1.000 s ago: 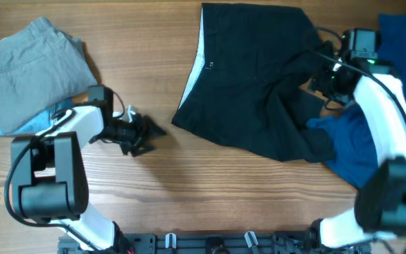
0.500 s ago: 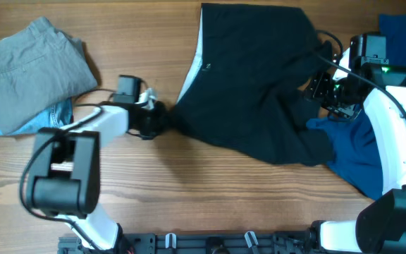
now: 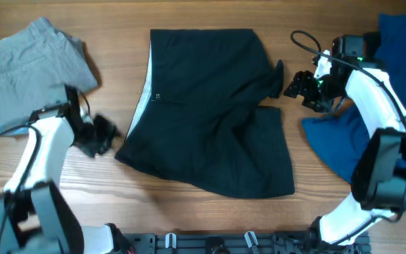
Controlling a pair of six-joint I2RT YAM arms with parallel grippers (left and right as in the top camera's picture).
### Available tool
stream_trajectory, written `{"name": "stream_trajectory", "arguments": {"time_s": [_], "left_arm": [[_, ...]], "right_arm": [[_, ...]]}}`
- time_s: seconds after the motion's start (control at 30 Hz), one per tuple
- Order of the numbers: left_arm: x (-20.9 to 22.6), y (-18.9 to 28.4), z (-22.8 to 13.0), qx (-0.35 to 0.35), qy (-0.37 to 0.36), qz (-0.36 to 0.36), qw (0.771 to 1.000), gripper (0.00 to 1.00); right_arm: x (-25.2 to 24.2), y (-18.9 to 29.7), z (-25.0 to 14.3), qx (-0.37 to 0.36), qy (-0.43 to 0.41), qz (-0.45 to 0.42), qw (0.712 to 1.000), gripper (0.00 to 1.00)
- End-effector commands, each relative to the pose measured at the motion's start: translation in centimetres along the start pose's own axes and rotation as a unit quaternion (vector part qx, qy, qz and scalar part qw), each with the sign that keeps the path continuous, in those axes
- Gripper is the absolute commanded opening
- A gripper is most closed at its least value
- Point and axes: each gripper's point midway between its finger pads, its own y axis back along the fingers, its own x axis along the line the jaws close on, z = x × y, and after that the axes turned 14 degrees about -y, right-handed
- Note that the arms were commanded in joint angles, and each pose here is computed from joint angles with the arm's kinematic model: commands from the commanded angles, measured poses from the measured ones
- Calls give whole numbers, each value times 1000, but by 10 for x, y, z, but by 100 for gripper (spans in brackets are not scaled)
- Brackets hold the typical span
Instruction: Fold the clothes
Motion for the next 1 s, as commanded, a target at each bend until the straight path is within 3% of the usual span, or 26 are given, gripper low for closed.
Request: {"name": "stream_trajectory", "arguments": {"time_s": [0.0,0.1,0.27,0.43,0.6,0.9,0.93,0.97], "left_arm": [[-87,49,53,-180,-188,-81,962,66],[-149,28,55,-216,-298,-118,922,75],[-207,-31,76,-229,-355,-176,889,73],[-202,-76,105,-230,-345,-165,895,73],[-189,-98,105,-215,-338,-144,905,69],[-175,-103,107,-210,-328,-112,914,69],[-178,-104,101,-199,-332,-122,914,66],[-181,-107,94,-192,-338,-123,913,54]], "right_arm": [[7,-33,-10,56,-9,39,998,68],[9,-55,-22,83,-1,30,996,70],[13,-57,-27,88,4,28,996,72],[10,-56,-32,98,-2,22,995,72],[10,-56,-32,98,-3,22,995,72],[10,-56,-32,98,-3,22,995,72],[10,-56,-32,98,-3,22,995,72],[10,-56,-31,97,-2,22,995,72]]}}
